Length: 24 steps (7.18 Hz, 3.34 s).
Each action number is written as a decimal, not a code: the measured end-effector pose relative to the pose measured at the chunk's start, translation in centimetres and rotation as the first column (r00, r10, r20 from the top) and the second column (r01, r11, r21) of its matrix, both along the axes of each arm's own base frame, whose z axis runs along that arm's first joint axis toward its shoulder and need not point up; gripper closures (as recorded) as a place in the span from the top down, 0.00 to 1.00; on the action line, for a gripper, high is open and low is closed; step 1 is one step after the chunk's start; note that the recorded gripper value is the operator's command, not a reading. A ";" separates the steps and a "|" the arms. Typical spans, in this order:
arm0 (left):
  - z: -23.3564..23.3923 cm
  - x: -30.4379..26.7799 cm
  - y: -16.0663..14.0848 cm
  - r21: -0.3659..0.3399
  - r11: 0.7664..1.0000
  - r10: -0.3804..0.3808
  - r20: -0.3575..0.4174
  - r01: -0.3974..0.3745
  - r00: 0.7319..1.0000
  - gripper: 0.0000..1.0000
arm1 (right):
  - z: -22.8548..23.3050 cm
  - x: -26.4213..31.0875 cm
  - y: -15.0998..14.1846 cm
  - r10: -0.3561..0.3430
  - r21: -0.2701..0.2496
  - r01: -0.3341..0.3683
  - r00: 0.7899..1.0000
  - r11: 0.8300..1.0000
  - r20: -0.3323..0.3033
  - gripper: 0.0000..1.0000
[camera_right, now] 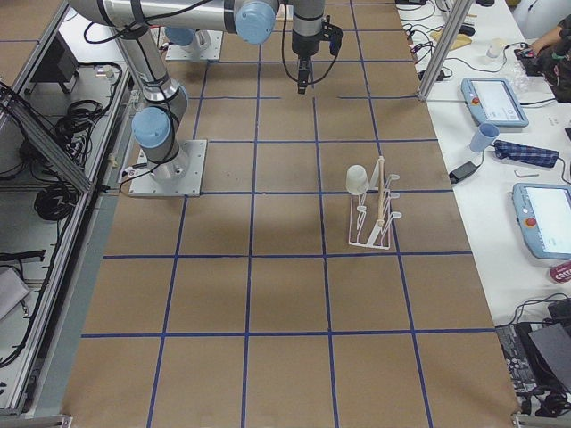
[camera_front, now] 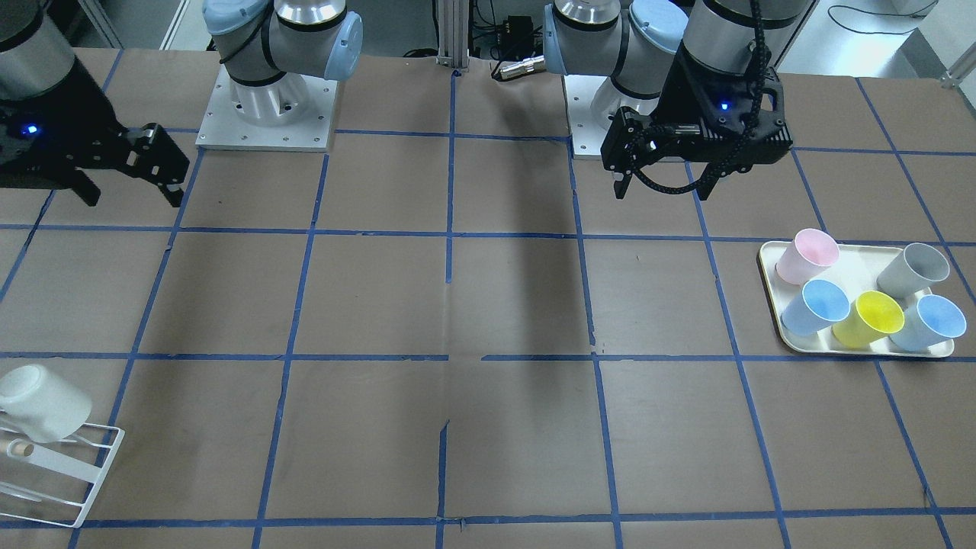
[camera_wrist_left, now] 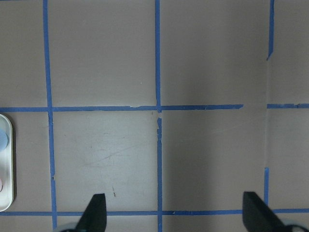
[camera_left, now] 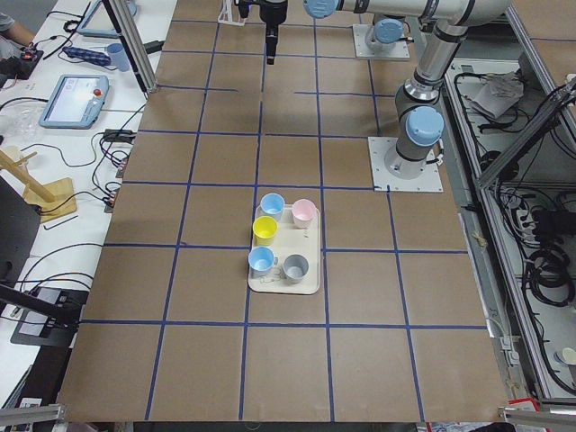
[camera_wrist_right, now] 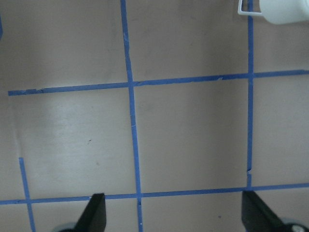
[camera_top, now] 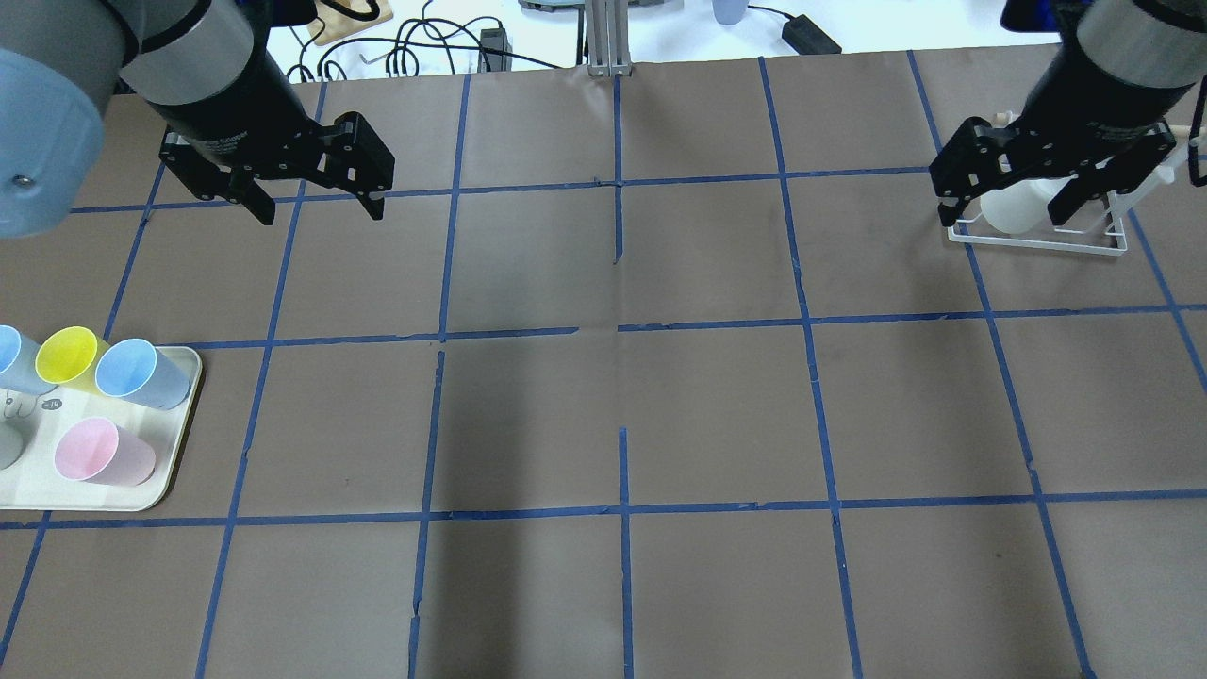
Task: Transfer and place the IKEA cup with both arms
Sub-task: 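Move the right gripper down to the white cup on the wire rack, then close the right gripper on the white cup's base on the rack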
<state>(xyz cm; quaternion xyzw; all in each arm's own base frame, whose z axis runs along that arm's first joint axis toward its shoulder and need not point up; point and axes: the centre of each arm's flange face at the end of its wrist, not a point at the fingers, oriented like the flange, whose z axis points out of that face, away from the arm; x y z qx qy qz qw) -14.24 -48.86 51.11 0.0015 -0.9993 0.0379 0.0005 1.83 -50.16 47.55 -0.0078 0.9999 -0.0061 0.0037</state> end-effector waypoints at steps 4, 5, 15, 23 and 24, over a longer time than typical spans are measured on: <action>0.1 0.0 0.0 -0.001 1.000 0.002 0.000 -0.002 1.000 1.00 | -4.8 -10.3 -5.5 0.218 -0.081 -0.222 0.974 0.972 -0.062 1.00; 0.1 0.0 0.0 -0.001 1.000 0.000 0.000 0.000 1.000 1.00 | -6.7 -12.2 -7.2 0.255 -0.106 -0.263 0.963 0.959 -0.086 1.00; -0.1 -0.1 0.1 0.001 1.000 -0.001 0.000 0.001 1.000 1.00 | -17.1 -15.3 -12.7 0.310 -0.101 -0.315 0.949 0.944 -0.060 0.98; 0.1 -0.1 0.1 -0.003 1.000 -0.002 -0.002 0.002 1.000 1.00 | -17.6 -15.2 -13.3 0.310 -0.129 -0.314 0.949 0.941 -0.051 0.83; 0.1 -0.1 0.1 -0.003 1.000 -0.002 -0.002 0.002 1.000 1.00 | -17.6 -15.1 -13.3 0.311 -0.130 -0.315 0.949 0.940 -0.051 0.82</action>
